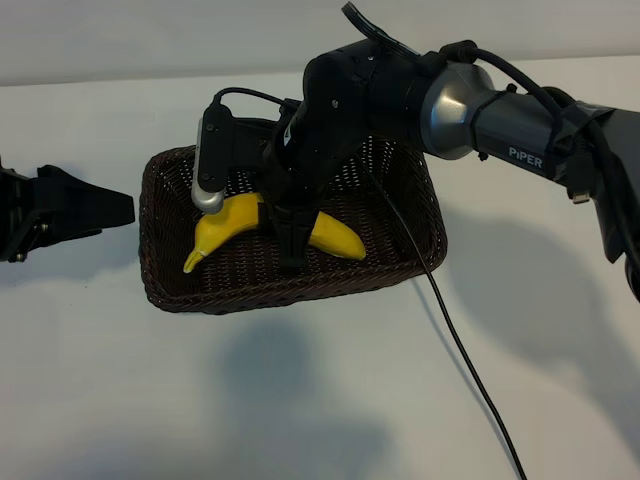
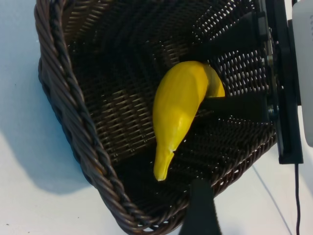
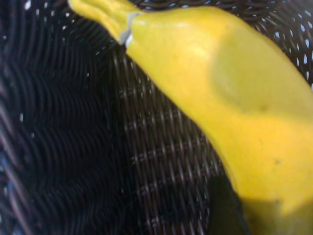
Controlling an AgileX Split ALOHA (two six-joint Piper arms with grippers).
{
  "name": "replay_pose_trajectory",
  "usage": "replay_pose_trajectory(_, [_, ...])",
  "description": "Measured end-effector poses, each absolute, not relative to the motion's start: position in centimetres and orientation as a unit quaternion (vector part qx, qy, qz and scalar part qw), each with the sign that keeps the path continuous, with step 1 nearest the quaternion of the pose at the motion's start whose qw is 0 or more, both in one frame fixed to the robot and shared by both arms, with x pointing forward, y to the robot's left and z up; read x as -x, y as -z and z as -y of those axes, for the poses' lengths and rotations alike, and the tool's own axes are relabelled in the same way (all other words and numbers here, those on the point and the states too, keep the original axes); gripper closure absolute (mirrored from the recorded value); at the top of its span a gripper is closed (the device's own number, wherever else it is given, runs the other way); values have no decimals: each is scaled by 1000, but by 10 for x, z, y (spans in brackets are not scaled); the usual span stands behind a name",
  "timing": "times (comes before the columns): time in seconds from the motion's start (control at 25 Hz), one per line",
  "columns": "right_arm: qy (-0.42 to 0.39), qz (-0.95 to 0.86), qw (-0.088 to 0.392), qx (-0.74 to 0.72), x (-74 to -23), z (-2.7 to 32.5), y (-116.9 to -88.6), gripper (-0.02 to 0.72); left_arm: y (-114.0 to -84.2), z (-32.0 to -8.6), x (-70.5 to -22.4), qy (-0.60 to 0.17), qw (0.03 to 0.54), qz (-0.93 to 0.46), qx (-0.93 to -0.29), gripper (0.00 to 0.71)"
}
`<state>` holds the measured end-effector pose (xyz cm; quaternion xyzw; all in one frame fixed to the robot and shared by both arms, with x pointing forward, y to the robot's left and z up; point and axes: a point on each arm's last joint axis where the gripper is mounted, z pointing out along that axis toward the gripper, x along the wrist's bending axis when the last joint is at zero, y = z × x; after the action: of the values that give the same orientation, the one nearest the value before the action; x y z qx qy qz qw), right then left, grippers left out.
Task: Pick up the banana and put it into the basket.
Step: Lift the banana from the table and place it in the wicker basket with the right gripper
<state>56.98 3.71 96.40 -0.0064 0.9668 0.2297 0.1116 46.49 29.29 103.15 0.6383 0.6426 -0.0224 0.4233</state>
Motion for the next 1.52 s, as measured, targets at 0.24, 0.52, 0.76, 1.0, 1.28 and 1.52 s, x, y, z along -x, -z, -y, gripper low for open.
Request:
replay_pose_trajectory(0.24, [-229,-968,102,1,-570,-39,-956,277,-1032,-293,-465,23,423,-642,-638,133])
replay_pose_trajectory(0.52, [-216,-973,85,-2,-571,-40,-937,277,-1032,-292,-465,25,425,-641,-638,133])
replay_pose_trajectory(0.76, [-216,-973,84,-7,-571,-40,-936,277,-1032,-292,-465,25,426,-641,-638,133])
replay_pose_trajectory(1.0, [-212,-974,76,-14,-570,-39,-936,275,-1032,-292,-465,25,426,-641,-638,133])
replay_pose_trajectory(1.28, [-202,-976,77,-28,-571,-37,-935,-2,-1032,-292,-465,25,426,-641,-638,133])
replay_pose_trajectory(1.52, [-207,-974,87,-40,-571,-36,-947,-2,-1032,-292,-465,25,426,-640,-639,133])
